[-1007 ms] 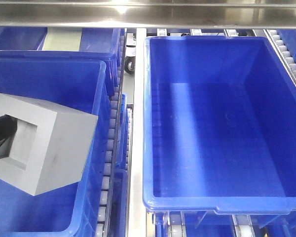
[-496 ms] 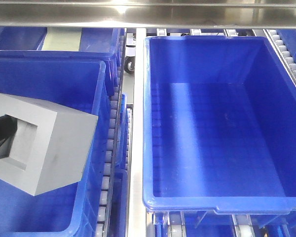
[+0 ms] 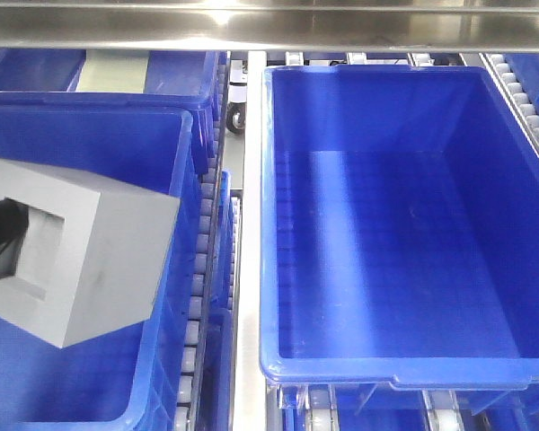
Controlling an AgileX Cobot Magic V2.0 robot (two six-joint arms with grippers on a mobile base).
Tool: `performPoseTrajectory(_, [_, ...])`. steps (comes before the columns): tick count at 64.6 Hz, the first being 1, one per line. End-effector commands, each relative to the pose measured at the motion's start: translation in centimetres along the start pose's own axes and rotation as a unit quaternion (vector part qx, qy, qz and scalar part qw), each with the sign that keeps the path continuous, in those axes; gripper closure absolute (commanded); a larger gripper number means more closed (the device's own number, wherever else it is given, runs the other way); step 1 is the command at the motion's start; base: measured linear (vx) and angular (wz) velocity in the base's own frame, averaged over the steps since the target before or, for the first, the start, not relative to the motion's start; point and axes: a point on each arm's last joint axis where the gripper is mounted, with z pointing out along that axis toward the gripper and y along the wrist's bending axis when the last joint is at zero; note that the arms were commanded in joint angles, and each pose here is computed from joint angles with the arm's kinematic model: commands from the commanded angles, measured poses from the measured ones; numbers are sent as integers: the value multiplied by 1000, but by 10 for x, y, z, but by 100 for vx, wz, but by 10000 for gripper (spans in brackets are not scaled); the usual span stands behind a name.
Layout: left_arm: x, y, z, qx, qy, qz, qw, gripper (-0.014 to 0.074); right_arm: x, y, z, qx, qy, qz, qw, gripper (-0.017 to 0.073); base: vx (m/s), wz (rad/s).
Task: Sort gray base to blue bin
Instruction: 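Swing the left arm over the empty blue bin and lower the block, then open the left gripper to release the block into the bin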
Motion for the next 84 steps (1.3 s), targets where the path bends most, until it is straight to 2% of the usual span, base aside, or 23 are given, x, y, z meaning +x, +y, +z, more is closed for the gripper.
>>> performPoseTrajectory(1, [-21, -8, 3, 33, -76, -6, 997, 554, -7, 0, -1, 0, -41, -7, 999, 564, 0, 0])
performPoseTrajectory(7, [-18, -10, 16, 45, -73, -6, 996, 554, -7, 0, -1, 0, -41, -7, 999, 564, 0, 0])
performPoseTrajectory(13, [-13, -21, 33, 82, -70, -8, 994, 554, -7, 0, -1, 0, -41, -7, 999, 564, 0, 0])
performPoseTrajectory(23, [-5, -55, 80, 152, -26, -6, 988, 554, -7, 0, -1, 0, -41, -7, 999, 564, 0, 0])
performPoseTrajectory(29, [-4, -79, 110, 180, -2, 10, 984, 554, -7, 0, -1, 0, -41, -7, 999, 564, 0, 0])
performPoseTrajectory(33, [-3, -94, 137, 190, 12, 11, 982, 554, -7, 0, -1, 0, -41, -7, 999, 564, 0, 0])
performPoseTrajectory(39, [1, -110, 175, 189, 35, 9, 981, 554, -7, 0, -1, 0, -41, -7, 999, 564, 0, 0])
performPoseTrajectory(48, [19, -125, 228, 173, 82, 2, 981, 551, -7, 0, -1, 0, -41, -7, 999, 564, 0, 0])
performPoseTrajectory(60, [62, -145, 271, 163, 156, 19, 974, 545, -7, 0, -1, 0, -41, -7, 999, 564, 0, 0])
performPoseTrajectory(71, [86, -144, 282, 150, 194, 27, 969, 534, -7, 0, -1, 0, -41, -7, 999, 564, 0, 0])
performPoseTrajectory(84, [93, -142, 283, 142, 213, 32, 966, 487, -7, 0, -1, 0, -41, -7, 999, 564, 0, 0])
